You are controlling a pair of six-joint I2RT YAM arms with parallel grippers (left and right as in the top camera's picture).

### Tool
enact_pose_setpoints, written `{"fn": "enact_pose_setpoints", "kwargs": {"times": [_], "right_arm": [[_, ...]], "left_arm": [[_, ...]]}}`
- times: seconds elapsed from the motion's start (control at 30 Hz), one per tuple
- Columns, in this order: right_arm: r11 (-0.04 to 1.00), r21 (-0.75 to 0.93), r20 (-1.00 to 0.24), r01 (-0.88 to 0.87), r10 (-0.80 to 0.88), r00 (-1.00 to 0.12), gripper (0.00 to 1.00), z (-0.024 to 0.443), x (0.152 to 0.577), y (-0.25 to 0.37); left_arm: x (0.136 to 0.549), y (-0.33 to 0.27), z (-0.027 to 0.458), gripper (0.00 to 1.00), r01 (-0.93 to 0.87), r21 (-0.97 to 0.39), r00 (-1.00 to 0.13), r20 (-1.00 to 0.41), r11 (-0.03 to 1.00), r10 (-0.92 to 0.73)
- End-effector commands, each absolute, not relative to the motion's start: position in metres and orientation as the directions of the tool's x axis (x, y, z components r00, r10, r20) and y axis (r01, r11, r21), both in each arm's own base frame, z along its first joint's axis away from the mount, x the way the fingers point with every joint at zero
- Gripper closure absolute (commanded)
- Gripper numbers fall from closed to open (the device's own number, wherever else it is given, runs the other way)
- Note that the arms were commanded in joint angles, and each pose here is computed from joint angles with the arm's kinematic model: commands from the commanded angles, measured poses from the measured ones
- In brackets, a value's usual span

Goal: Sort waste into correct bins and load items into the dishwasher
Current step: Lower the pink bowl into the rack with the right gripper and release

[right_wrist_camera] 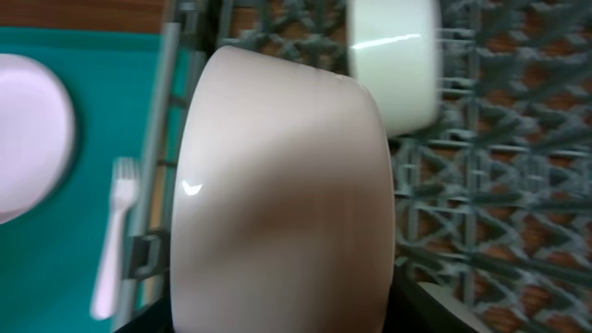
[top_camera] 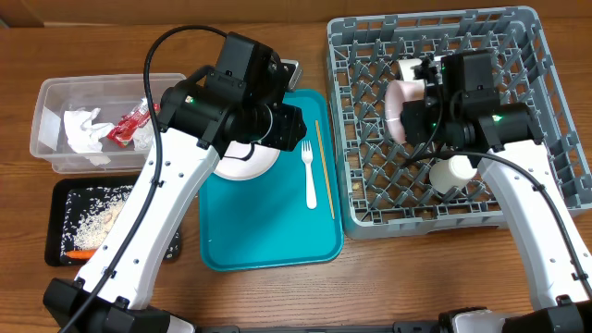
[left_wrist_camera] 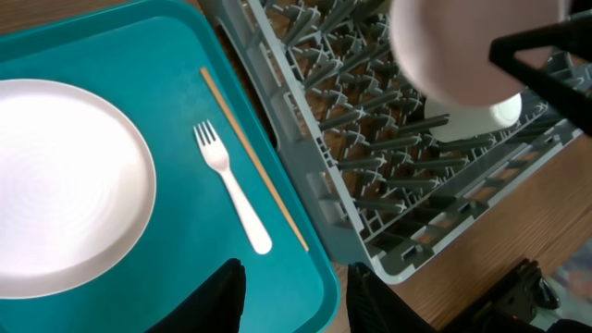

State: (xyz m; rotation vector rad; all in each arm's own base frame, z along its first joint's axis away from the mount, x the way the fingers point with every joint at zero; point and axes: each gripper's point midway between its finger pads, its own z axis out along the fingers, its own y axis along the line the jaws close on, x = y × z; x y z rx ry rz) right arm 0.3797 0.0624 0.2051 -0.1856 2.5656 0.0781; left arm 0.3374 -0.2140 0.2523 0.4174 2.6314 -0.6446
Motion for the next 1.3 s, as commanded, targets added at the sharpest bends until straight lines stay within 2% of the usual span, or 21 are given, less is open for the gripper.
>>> {"fn": "enact_pose_setpoints", "kwargs": {"times": [0.0,0.23,0.4,0.7,0.97,1.0,1.03,1.07,1.1,1.27], "right_arm": [[0.98,-0.2,-0.561,-0.002,-0.116,-0.819,0.58,0.214,0.387,0.019],[0.95,-0.284,-0.612,0.132,-0.074,-0.787,0.59,0.227,0.399,-0.02],[0.942,-0.281,-0.598,0.185,-0.021,-0.801,0.6,0.21,0.411,-0.045],[0.946,-0.299,-0.534,0.124,-0.058,-0.843,0.6,0.156,0.442,-0.046],[0.958,-0.271,-0.512,0.094,-0.061,-0.857,0.6,0.136,0.45,-0.039],[0.96,-0.265,-0.519,0.093,-0.061,-0.853,0.56,0.137,0.452,-0.037],[0.961,-0.261,-0.528,0.095,-0.06,-0.847,0.46,0.138,0.454,-0.037],[0.961,-0.261,-0.534,0.097,-0.06,-0.843,0.25,0.139,0.455,-0.037],[0.961,-0.26,-0.54,0.099,-0.06,-0.839,0.14,0.14,0.457,-0.037],[0.961,-0.256,-0.555,0.106,-0.056,-0.83,0.09,0.145,0.458,-0.037]], "left_arm": [[0.337,-0.212,0.258,0.62,0.394,-0.343,-0.86,-0.466,0.853,0.209],[0.335,-0.209,0.255,0.62,0.385,-0.334,-0.866,-0.452,0.86,0.213],[0.335,-0.206,0.254,0.62,0.379,-0.322,-0.867,-0.45,0.867,0.212],[0.337,-0.207,0.255,0.62,0.381,-0.321,-0.864,-0.457,0.867,0.211],[0.339,-0.204,0.254,0.62,0.374,-0.304,-0.863,-0.461,0.876,0.208],[0.339,-0.204,0.254,0.61,0.374,-0.304,-0.863,-0.461,0.876,0.208],[0.339,-0.204,0.254,0.61,0.374,-0.304,-0.863,-0.461,0.876,0.208],[0.339,-0.204,0.254,0.61,0.374,-0.304,-0.863,-0.461,0.876,0.208],[0.339,-0.204,0.254,0.61,0.374,-0.304,-0.863,-0.46,0.876,0.208],[0.341,-0.2,0.253,0.6,0.365,-0.286,-0.862,-0.463,0.886,0.205]]}}
